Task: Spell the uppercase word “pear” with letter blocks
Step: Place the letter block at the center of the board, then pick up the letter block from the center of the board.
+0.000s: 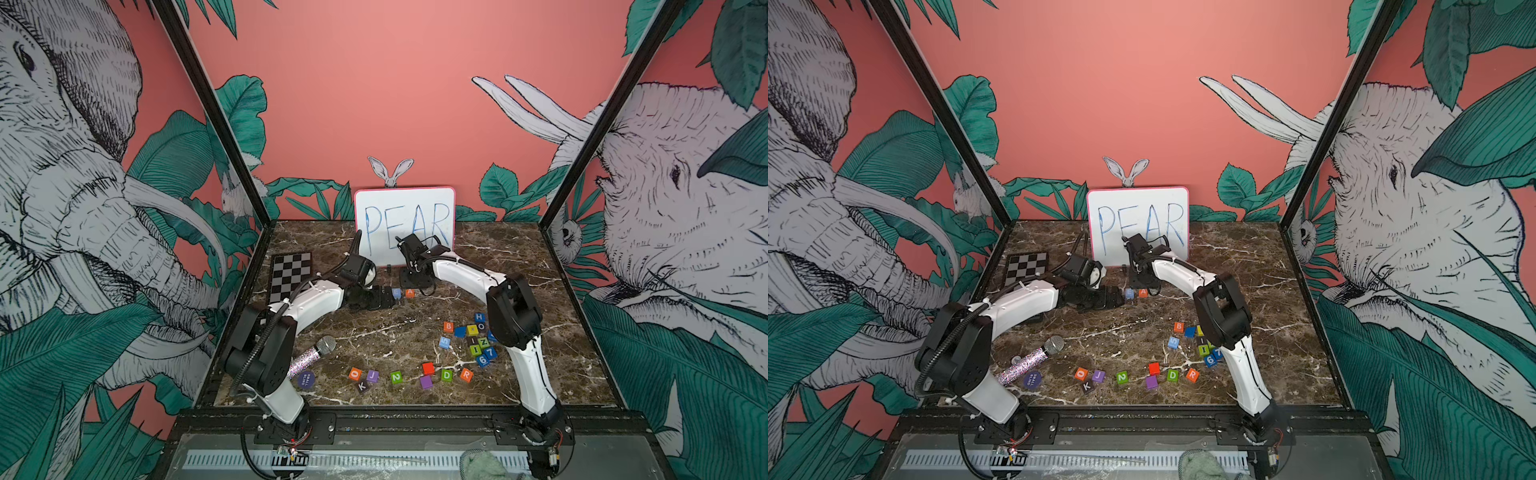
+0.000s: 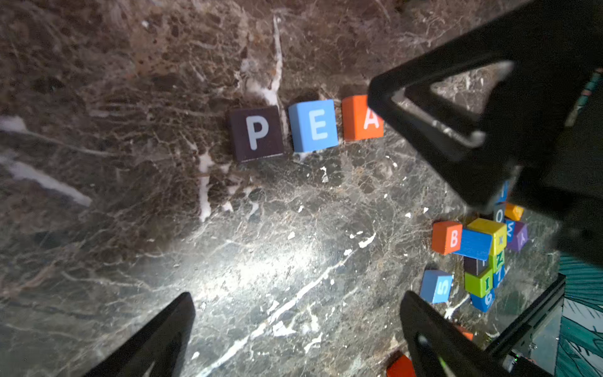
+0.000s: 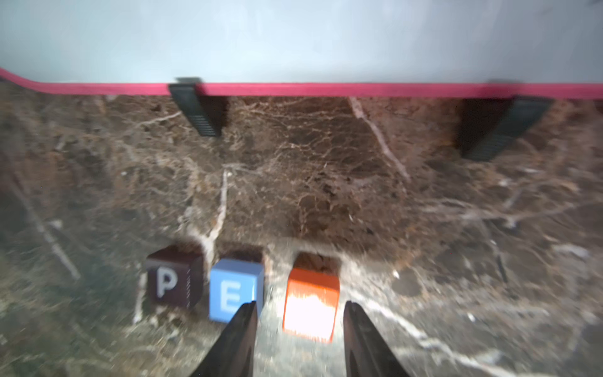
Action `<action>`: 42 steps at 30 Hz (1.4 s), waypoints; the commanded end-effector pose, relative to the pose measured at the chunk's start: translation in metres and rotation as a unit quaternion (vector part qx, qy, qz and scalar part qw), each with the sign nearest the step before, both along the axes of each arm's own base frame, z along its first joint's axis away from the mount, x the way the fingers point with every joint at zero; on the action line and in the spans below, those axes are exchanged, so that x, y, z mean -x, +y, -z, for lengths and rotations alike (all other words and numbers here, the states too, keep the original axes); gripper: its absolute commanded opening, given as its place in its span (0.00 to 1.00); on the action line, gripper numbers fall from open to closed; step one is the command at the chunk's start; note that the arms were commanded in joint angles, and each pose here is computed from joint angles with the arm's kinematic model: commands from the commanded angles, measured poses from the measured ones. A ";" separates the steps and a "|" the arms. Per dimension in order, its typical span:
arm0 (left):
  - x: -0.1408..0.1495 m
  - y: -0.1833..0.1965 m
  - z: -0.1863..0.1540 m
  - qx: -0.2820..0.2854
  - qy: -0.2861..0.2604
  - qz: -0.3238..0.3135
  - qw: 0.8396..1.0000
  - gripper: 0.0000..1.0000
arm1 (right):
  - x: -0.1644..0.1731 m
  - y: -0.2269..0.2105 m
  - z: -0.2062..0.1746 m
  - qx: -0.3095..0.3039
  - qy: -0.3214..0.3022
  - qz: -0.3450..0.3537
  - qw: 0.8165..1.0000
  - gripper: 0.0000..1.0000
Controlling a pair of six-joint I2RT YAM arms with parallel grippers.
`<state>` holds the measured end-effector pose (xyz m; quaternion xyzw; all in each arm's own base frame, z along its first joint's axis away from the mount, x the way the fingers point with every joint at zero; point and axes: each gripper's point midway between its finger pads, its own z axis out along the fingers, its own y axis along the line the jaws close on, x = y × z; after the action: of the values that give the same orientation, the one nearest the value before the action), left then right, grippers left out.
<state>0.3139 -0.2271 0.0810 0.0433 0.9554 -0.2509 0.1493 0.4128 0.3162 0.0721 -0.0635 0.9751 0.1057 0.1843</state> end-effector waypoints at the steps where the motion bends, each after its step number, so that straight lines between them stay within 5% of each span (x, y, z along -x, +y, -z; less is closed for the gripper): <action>1: 0.010 0.001 -0.017 0.017 -0.014 -0.003 1.000 0.99 | 0.018 -0.010 -0.026 -0.003 -0.011 0.005 1.000 0.46; 17: 0.083 -0.021 -0.014 0.016 0.022 0.078 0.997 0.99 | 0.183 -0.118 -0.018 0.066 0.043 0.051 0.996 0.47; 25: 0.103 -0.027 -0.008 0.028 0.043 0.109 0.993 0.99 | 0.243 -0.142 0.001 0.055 0.087 0.081 0.991 0.47; 42: 0.106 -0.042 0.001 0.037 0.053 0.129 0.990 0.99 | 0.281 -0.165 0.032 0.044 0.113 0.126 0.985 0.49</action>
<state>0.2072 -0.2624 0.0755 0.1366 0.9433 -0.2960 0.0629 0.1317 0.1520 0.0439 0.0227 0.9957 0.0429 0.0785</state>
